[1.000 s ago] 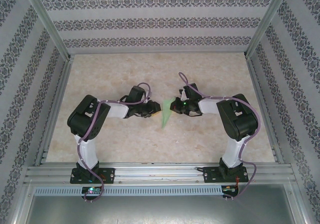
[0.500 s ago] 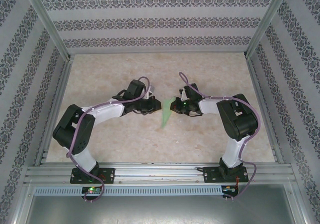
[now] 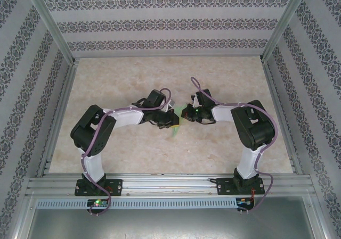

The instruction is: Fold a paper plane with a square sheet of paper (fold left side to right side)

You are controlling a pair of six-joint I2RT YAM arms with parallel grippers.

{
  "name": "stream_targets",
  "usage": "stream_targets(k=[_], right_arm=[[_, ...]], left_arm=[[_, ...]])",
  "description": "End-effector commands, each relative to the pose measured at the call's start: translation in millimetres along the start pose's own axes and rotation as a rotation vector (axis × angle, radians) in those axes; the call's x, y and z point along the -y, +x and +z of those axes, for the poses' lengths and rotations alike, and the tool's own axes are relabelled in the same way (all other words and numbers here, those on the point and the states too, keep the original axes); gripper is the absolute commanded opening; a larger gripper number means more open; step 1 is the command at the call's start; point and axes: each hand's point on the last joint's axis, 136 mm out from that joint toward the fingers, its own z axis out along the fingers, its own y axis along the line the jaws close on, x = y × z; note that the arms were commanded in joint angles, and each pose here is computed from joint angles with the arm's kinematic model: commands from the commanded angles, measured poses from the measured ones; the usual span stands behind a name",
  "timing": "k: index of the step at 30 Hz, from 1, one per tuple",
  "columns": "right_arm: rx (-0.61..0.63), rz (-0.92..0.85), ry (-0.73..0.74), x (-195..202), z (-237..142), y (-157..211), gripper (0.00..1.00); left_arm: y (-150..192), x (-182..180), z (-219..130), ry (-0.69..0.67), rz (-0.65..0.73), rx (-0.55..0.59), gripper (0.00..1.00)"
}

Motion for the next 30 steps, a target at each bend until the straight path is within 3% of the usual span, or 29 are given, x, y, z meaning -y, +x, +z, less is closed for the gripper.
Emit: stream_targets(k=[1, 30], right_arm=[[-0.110, 0.077, 0.175, 51, 11, 39, 0.00], [-0.125, 0.054, 0.215, 52, 9, 40, 0.00]], left_arm=[[6, -3, 8, -0.009, 0.006, -0.043, 0.09], [13, -52, 19, -0.155, -0.020, -0.047, 0.08]])
